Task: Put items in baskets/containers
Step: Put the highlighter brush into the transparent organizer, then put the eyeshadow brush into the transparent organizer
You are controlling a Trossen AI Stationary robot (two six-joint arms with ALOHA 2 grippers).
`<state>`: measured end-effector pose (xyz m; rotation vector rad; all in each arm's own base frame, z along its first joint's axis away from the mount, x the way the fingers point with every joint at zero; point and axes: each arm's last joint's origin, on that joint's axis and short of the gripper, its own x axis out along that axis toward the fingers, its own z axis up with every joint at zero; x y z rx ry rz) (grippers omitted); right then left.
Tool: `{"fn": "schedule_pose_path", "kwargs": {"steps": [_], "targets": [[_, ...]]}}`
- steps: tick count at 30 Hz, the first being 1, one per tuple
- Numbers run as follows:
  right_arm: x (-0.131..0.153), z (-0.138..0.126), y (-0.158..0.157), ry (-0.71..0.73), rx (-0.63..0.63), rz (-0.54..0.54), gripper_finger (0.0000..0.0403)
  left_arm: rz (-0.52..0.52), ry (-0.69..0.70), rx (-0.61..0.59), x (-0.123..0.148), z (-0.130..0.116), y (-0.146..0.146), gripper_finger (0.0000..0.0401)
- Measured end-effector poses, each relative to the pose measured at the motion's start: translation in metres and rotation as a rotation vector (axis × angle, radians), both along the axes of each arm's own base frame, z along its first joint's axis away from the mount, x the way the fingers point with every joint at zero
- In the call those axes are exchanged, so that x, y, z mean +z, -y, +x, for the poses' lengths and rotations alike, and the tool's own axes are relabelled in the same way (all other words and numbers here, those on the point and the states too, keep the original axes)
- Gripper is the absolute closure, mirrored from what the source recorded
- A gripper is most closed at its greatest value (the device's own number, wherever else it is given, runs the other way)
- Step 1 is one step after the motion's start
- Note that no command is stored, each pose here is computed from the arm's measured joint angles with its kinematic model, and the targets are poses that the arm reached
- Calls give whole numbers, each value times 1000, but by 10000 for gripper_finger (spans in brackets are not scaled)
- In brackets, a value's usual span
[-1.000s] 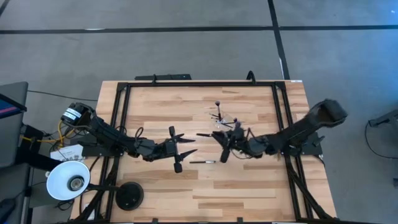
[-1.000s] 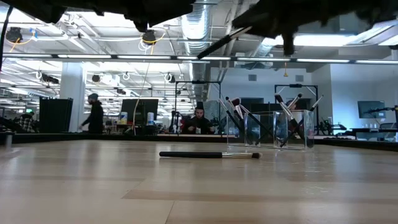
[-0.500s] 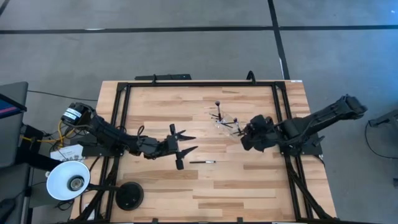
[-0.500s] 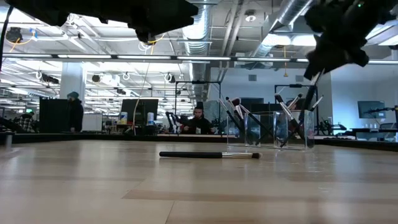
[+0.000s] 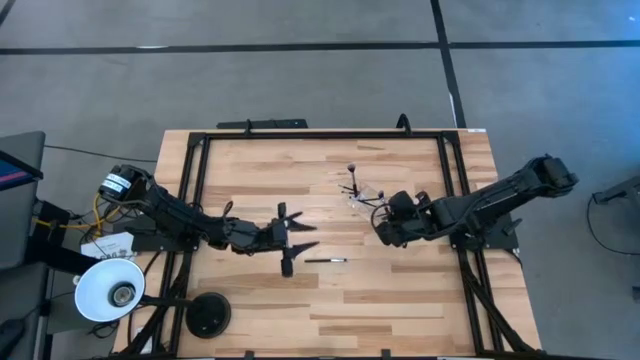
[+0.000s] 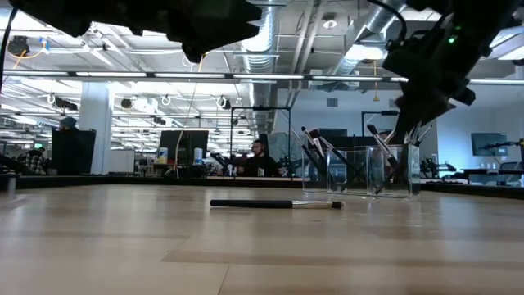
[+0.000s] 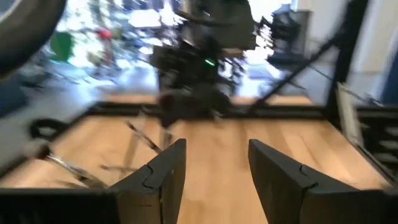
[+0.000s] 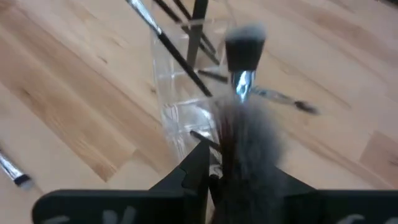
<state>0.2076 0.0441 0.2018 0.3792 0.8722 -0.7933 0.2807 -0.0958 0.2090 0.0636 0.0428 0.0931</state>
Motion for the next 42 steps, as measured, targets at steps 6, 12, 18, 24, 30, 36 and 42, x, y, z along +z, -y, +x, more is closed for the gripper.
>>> {"fn": "schedule_pose_path", "kwargs": {"steps": [6,12,18,24,30,36,42], "targets": [[-7,11,-1,-16,63,33,324,-70,-181,-88,-19,-2,2,231],[4,18,-2,35,106,30,276,-40,-301,-85,-56,6,8,231],[41,34,-12,125,213,7,230,-26,-335,-65,-103,18,8,233],[69,47,-30,286,349,-17,208,-75,-377,-102,-133,23,3,253],[61,67,-56,358,476,-51,210,-85,-406,-82,-151,23,-1,277],[16,89,-83,263,573,-92,223,-83,-416,-76,-154,23,-3,315],[-32,105,-91,146,581,-108,237,-81,-418,-90,-146,23,-3,384]]}}
